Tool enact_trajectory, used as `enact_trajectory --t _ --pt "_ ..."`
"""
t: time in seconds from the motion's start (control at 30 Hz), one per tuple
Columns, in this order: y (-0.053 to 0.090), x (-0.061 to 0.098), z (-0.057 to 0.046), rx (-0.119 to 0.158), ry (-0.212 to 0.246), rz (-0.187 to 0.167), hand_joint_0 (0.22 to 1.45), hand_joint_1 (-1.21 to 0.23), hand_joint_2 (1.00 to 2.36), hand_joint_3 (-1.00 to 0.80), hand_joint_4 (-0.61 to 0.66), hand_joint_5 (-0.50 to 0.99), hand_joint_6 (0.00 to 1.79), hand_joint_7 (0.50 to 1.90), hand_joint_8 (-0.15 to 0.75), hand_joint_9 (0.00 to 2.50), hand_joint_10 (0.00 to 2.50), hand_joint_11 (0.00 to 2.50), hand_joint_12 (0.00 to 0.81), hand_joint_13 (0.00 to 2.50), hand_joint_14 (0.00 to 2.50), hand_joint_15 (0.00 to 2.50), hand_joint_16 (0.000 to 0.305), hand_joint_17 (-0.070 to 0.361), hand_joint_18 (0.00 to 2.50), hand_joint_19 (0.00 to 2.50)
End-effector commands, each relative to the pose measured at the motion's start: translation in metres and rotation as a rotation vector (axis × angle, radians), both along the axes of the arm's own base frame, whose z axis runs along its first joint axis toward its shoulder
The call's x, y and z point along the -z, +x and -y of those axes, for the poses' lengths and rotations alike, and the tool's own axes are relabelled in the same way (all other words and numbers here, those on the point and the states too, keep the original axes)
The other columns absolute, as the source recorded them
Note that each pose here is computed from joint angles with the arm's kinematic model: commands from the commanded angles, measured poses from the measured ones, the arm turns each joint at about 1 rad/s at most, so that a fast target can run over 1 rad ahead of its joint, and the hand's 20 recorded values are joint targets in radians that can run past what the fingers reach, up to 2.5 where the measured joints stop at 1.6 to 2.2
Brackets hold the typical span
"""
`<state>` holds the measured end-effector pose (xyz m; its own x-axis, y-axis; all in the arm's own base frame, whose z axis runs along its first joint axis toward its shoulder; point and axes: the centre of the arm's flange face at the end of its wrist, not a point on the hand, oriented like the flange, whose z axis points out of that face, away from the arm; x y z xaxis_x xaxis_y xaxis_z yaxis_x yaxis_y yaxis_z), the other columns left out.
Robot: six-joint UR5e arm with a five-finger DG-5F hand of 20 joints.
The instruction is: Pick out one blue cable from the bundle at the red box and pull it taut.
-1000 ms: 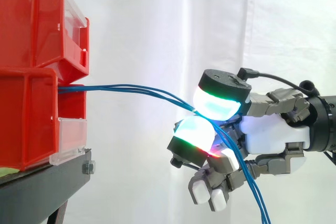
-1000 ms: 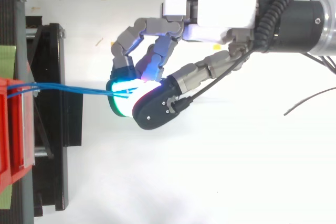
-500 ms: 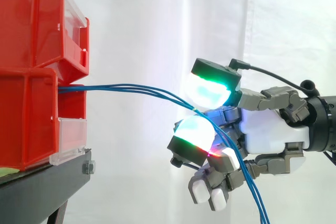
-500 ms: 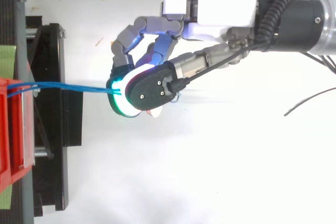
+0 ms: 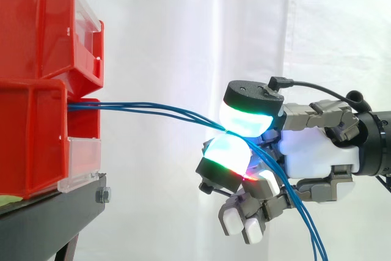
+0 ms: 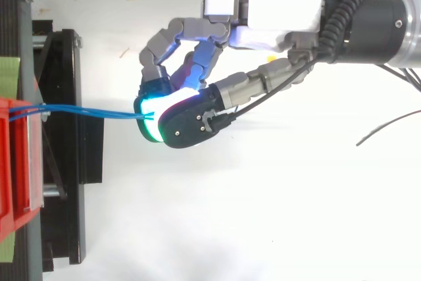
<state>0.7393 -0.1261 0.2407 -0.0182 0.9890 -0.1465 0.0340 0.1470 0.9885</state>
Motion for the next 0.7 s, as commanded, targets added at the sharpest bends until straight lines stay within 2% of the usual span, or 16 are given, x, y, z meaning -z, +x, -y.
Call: enact_trajectory --t 0.0,0.67 --pt "0.0 -0.0006 0.0001 0.001 0.0 0.001 0.63 -0.82 1.03 -0.04 0.08 -0.14 0.9 1.15 0.348 1.15 0.03 0.76 0.509 0.79 0.02 0.48 0.062 0.139 0.68 0.71" --pt "-0.0002 0.0008 0.0002 0.003 0.014 -0.004 0.75 -0.92 1.01 -0.4 0.0 -0.15 0.92 1.11 0.321 1.11 0.03 0.76 0.476 0.77 0.02 0.46 0.062 0.139 0.7 0.68"
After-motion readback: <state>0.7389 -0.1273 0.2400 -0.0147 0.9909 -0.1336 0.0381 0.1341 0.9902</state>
